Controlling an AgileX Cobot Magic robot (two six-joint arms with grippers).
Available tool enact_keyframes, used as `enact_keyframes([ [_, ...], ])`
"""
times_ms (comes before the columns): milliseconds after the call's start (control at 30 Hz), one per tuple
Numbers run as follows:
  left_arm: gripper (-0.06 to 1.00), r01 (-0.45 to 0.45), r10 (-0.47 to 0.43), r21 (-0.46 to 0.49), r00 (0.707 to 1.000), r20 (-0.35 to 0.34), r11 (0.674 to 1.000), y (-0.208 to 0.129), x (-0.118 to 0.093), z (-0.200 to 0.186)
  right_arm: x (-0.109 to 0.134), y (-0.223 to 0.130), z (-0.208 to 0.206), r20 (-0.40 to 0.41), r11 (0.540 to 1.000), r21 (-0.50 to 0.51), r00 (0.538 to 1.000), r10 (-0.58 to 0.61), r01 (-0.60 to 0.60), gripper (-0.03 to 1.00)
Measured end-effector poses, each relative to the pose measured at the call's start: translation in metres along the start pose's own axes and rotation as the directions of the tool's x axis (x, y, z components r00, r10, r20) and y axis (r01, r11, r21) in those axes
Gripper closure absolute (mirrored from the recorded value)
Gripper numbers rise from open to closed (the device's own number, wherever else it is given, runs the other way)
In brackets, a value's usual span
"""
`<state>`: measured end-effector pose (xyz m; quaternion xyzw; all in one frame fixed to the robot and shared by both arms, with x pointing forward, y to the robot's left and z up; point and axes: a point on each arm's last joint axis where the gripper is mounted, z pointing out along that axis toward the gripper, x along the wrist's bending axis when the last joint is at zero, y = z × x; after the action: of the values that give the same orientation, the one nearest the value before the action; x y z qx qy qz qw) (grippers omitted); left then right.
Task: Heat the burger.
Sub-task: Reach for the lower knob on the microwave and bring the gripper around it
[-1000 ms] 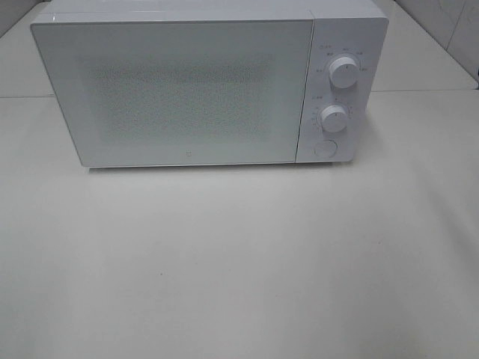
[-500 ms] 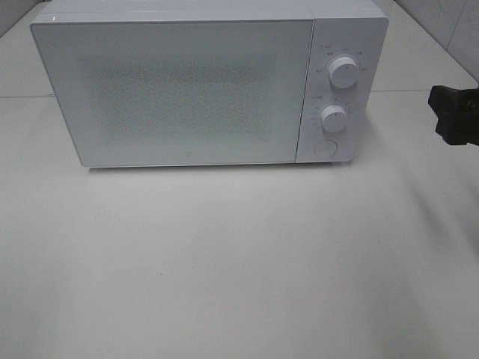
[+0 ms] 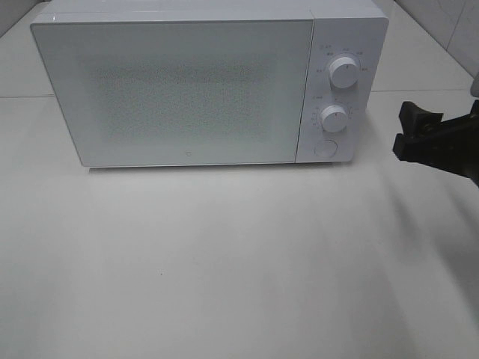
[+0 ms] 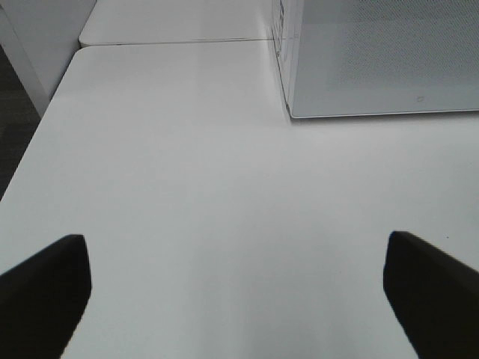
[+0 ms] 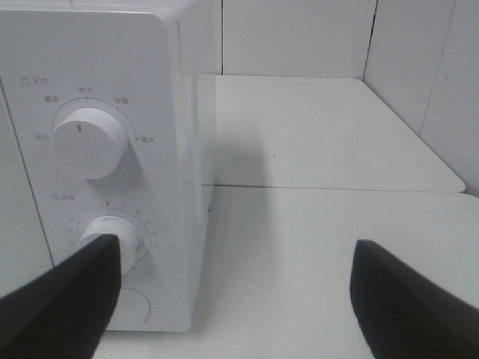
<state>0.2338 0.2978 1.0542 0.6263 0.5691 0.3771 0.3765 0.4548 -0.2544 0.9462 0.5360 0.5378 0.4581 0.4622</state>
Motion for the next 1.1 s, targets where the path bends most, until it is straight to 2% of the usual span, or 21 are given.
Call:
enact_keyframes([
  [433, -0.05, 0.0, 0.0, 0.0, 1.0, 0.0, 1.0, 0.0, 0.0, 0.0, 0.048, -0.029, 0.005, -0.003, 0.995, 0.095, 1.0, 0.017, -0.017, 0.17],
  [700, -0.05, 0.0, 0.0, 0.0, 1.0, 0.0, 1.0, 0.0, 0.0, 0.0, 0.076, -0.032, 0.017, 0.01, 0.995, 0.1, 1.0, 0.012, -0.013, 0.18],
  [1100, -0.05, 0.0, 0.0, 0.0, 1.0, 0.0, 1.0, 0.0, 0.0, 0.0, 0.095, -0.041, 0.04, 0.012, 0.994, 0.103, 0.999, -0.044, 0.043, 0.19],
])
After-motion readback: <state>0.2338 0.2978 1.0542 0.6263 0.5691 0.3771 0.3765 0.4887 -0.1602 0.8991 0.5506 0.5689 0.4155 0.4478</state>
